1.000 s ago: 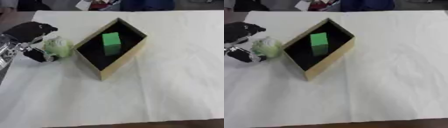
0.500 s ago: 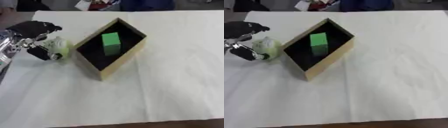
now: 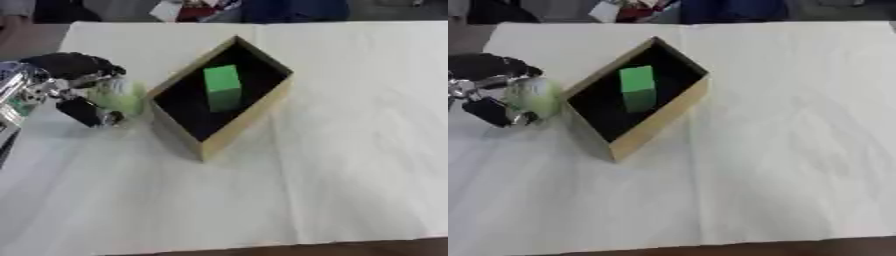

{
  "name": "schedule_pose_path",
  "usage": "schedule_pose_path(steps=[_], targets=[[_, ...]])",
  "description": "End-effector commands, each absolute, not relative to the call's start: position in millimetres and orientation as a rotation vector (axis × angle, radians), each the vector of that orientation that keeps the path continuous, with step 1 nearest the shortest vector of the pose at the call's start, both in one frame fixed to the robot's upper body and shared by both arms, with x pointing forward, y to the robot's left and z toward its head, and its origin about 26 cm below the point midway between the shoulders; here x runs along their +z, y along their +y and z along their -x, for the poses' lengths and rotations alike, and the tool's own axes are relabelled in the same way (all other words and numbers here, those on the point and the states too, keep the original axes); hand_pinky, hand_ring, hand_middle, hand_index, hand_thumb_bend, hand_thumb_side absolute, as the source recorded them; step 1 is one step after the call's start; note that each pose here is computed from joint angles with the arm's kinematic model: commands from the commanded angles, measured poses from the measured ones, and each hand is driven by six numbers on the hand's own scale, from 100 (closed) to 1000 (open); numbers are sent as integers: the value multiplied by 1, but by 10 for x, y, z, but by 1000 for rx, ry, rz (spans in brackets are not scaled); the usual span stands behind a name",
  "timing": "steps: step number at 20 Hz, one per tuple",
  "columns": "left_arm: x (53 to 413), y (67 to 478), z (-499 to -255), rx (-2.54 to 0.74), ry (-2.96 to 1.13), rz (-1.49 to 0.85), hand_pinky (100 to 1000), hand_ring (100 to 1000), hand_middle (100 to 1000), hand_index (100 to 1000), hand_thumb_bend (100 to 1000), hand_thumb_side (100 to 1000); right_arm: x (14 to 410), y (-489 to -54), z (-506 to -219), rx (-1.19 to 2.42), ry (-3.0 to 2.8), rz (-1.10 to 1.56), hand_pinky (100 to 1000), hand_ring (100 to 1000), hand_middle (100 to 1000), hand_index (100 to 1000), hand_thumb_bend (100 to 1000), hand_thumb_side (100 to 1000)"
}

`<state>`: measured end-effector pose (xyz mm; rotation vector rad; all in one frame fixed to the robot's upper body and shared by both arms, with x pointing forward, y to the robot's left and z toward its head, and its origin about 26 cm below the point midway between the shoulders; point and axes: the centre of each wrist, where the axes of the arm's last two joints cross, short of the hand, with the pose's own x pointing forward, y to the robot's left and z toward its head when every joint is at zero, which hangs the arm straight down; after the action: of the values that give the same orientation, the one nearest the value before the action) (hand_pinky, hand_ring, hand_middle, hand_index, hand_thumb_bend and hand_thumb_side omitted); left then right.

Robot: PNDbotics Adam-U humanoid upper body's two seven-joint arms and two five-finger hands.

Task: Pick up objects on the table and place them in the box.

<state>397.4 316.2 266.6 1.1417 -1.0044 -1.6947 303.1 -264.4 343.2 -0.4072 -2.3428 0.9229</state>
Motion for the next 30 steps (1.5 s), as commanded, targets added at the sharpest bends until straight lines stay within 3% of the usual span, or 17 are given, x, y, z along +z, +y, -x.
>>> schedule_pose_path(steps=[1,9,10,13,19,22,30], targets=[[2842,3198,-3964,-1680,-957,-1184,896,869,846,1000,349,509,3508,-2662,-2973,925,-2368,432,949,958,662,922,267,798],[2981,3094,-3929,-1695,-875,-1168,892,869,821,1000,365,530,3474,-2661,-2982,922,-2353,420,949,957,657,919,262,832],[3005,3077,-3916,-1695,-873,-1162,880,851,791,996,318,546,3471,-2664,-2983,921,-2351,421,949,957,657,919,260,839],[3064,3023,-3871,-1689,-889,-1159,870,831,762,955,309,545,3459,-2675,-2984,914,-2346,425,949,957,655,919,263,844],[3074,2997,-3852,-1685,-877,-1187,837,781,715,897,212,461,3447,-2691,-2985,898,-2344,424,949,957,649,918,289,858],[3059,3001,-3863,-1686,-864,-1195,805,724,646,797,219,435,3445,-2699,-2985,889,-2348,420,950,958,648,918,308,871],[2999,2984,-3867,-1715,-827,-1220,712,560,471,666,262,402,3439,-2717,-2985,869,-2354,414,949,958,643,917,332,880]])
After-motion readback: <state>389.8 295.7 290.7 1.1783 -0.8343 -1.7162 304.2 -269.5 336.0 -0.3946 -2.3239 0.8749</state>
